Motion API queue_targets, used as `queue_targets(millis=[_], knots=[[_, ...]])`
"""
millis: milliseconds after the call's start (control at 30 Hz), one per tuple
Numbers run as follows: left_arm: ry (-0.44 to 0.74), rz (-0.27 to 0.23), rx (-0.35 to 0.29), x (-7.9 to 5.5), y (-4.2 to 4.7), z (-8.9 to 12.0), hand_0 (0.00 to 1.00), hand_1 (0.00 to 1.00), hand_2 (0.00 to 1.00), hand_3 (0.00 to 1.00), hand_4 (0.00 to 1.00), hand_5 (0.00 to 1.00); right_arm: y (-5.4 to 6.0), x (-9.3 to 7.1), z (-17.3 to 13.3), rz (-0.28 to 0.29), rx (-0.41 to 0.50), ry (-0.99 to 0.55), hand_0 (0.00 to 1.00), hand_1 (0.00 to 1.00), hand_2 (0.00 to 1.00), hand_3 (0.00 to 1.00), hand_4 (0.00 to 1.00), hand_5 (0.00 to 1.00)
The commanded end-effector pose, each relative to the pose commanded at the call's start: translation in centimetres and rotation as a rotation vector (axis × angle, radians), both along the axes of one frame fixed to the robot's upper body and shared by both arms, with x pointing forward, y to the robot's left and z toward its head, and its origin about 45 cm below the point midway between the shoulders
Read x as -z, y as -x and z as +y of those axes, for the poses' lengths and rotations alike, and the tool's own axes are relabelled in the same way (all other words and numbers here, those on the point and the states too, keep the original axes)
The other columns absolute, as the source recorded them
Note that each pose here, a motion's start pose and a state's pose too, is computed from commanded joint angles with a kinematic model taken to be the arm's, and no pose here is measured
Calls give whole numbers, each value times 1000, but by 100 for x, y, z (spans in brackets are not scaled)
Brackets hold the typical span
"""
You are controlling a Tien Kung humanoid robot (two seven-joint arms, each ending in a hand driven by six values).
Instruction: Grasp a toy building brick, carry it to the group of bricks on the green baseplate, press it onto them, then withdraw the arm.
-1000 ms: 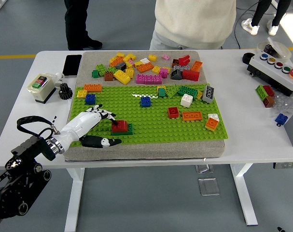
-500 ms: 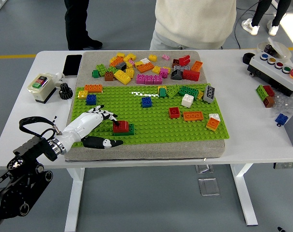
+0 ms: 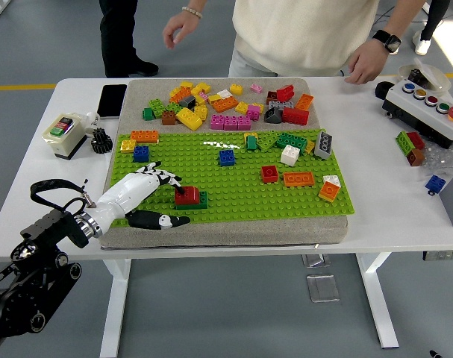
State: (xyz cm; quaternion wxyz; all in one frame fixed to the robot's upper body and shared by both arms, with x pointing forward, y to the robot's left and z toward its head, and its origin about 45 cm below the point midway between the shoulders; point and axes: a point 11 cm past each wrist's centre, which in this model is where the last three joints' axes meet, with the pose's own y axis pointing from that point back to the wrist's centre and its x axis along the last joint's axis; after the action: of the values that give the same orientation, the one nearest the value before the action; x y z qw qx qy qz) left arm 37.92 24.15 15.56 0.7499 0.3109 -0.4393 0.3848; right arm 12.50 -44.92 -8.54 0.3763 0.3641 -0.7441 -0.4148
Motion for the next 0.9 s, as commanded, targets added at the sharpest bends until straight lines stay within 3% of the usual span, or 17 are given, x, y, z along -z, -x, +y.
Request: queue_targets(millis=[500, 900], knots=[[106, -66, 0, -281, -13, -1, 998, 863, 824, 624, 998, 762, 2, 3, 6, 1, -2, 1, 760, 679, 728, 666, 926, 503], [70, -45, 10, -206, 4, -22, 998, 873, 838, 627, 998, 758, -9, 0, 6, 0, -3, -1, 760, 679, 728, 666, 927, 502]])
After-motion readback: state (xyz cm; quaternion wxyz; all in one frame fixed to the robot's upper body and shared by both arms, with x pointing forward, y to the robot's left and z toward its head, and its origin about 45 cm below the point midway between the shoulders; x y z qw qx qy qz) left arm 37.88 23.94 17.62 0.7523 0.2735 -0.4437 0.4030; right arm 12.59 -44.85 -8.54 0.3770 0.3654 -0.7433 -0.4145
